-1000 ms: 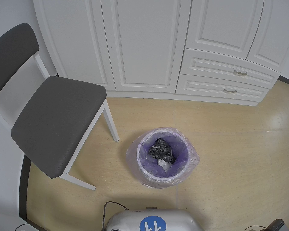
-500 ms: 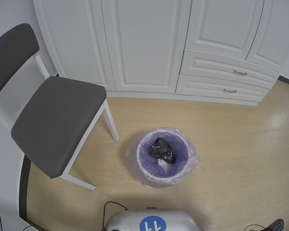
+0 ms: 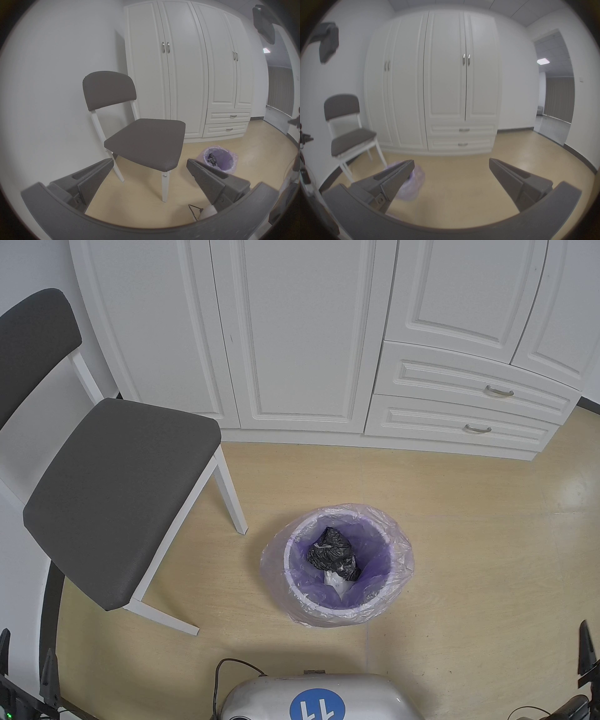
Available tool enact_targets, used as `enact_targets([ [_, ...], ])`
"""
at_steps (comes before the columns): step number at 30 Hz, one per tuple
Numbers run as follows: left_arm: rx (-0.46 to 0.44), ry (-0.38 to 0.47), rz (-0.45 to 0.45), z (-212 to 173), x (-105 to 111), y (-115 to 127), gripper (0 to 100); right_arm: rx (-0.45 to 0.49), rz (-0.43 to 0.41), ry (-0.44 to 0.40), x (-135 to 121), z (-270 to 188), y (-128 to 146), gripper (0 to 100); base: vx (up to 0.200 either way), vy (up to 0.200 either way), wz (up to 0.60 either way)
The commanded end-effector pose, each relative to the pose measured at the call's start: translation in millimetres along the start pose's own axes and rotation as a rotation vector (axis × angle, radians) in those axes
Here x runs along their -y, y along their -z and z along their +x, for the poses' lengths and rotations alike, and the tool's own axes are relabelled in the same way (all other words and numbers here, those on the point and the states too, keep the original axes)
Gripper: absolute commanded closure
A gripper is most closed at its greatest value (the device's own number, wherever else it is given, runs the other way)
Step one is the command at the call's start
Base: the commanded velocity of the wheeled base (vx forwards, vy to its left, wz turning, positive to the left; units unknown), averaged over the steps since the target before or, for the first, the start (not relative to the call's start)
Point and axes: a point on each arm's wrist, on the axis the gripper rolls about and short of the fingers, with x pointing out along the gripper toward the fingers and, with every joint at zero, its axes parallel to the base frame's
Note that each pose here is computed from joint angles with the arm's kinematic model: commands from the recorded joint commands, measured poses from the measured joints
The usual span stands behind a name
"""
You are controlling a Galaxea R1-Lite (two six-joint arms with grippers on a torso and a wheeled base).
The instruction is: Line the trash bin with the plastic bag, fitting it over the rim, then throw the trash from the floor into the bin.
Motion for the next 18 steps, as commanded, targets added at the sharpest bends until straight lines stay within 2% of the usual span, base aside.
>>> enact_targets([
  [1, -0.030, 0.018, -0.010, 0.4, 0.9, 9.1, 0, -0.117, -0.052, -0.018, -0.5, -0.5, 19.1, 0, 0.000, 0.000, 0.00],
  [5, -0.083, 0.118, -0.034, 0.8, 3.3, 14.9, 0, -0.120, -0.060, -0.105, -2.4, -0.6, 19.6, 0, 0.000, 0.000, 0.00],
  [6, -0.083, 0.118, -0.034, 0.8, 3.3, 14.9, 0, -0.120, -0.060, -0.105, -2.4, -0.6, 19.6, 0, 0.000, 0.000, 0.00],
  [8, -0.097, 0.115, -0.035, 1.1, 3.2, 14.8, 0, -0.115, -0.079, -0.191, -4.3, -0.9, 19.6, 0, 0.000, 0.000, 0.00],
  [11, -0.094, 0.115, -0.036, 1.1, 3.3, 14.9, 0, -0.110, -0.094, -0.261, -5.8, -1.2, 19.5, 0, 0.000, 0.000, 0.00],
  [14, -0.090, 0.113, -0.038, 0.7, 3.3, 15.0, 0, -0.105, -0.110, -0.254, -5.6, -1.2, 19.0, 0, 0.000, 0.000, 0.00],
  [17, -0.085, 0.112, -0.040, 0.5, 3.3, 14.9, 0, -0.108, -0.106, -0.214, -4.7, -0.9, 19.5, 0, 0.000, 0.000, 0.00],
  [18, -0.085, 0.110, -0.040, 0.6, 3.3, 15.2, 0, -0.111, -0.078, -0.171, -3.8, -0.7, 19.4, 0, 0.000, 0.000, 0.00],
])
